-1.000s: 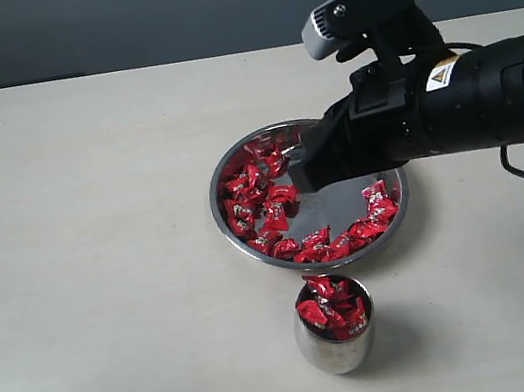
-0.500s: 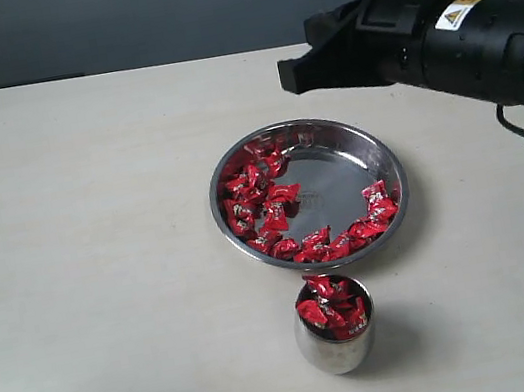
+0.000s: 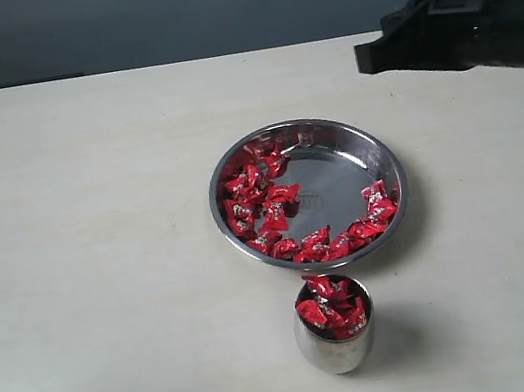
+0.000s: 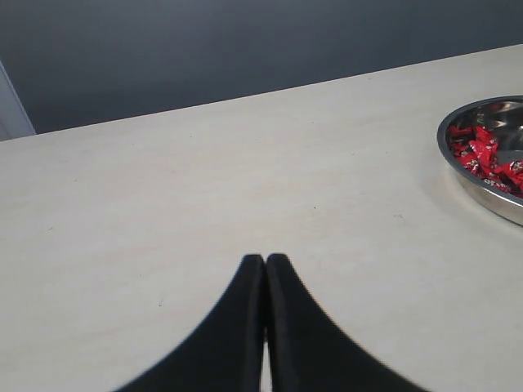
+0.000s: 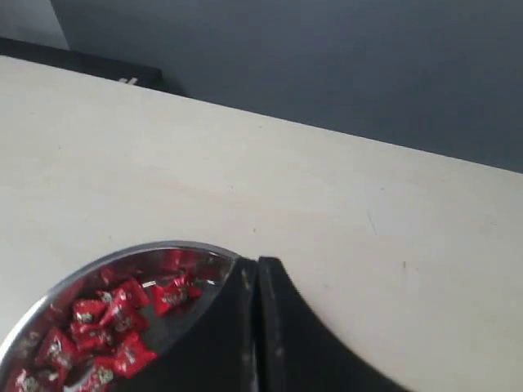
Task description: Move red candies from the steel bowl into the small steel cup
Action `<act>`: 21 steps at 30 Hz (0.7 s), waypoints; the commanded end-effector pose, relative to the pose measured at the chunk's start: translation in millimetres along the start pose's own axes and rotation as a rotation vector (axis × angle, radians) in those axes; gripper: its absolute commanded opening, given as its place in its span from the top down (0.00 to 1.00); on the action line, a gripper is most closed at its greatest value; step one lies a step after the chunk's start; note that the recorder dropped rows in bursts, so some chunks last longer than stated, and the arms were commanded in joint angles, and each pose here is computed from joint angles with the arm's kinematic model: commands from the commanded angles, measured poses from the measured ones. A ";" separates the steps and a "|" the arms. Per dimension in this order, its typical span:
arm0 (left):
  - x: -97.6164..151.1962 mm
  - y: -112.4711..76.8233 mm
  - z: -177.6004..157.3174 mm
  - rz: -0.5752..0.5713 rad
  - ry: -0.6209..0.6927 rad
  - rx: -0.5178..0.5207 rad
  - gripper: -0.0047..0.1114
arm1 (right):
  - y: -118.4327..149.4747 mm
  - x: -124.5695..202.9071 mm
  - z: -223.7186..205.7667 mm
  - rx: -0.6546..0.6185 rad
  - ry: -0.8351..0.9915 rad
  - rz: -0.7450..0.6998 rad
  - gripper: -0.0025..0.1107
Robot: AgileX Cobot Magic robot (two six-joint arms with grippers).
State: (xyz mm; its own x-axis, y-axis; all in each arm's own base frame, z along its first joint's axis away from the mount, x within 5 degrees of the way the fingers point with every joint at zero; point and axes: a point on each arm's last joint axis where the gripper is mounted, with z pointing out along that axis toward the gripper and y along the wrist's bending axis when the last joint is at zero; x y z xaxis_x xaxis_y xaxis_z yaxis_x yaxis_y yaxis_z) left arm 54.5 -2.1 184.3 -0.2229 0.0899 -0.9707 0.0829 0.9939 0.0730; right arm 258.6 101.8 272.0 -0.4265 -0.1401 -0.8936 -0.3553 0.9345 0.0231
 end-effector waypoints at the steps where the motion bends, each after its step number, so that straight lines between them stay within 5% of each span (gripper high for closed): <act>1: -1.0 -0.3 -0.4 -0.007 -0.011 0.006 0.96 | -23.8 -9.8 -45.9 0.013 0.023 -0.048 0.98; 5: -1.0 -0.3 -0.4 -0.007 -0.011 0.006 0.96 | -42.0 -4.5 -101.9 0.099 -0.012 -0.024 0.98; 10: -1.0 -0.3 -0.4 -0.007 -0.011 0.006 0.96 | -44.5 42.6 -150.0 0.251 -0.122 0.055 0.98; 21: -1.0 -0.3 -0.4 -0.007 -0.011 0.006 0.96 | -29.1 139.9 -153.2 0.292 -0.201 0.174 0.98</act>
State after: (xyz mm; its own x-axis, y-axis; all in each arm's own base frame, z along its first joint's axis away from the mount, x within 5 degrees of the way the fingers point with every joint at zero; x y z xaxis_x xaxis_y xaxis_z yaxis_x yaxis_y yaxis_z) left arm 54.5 -2.1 184.3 -0.2229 0.0899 -0.9707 0.0829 0.9939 0.0730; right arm 89.7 6.3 225.9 -0.3229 0.0404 -0.9456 -0.0553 0.9966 0.0614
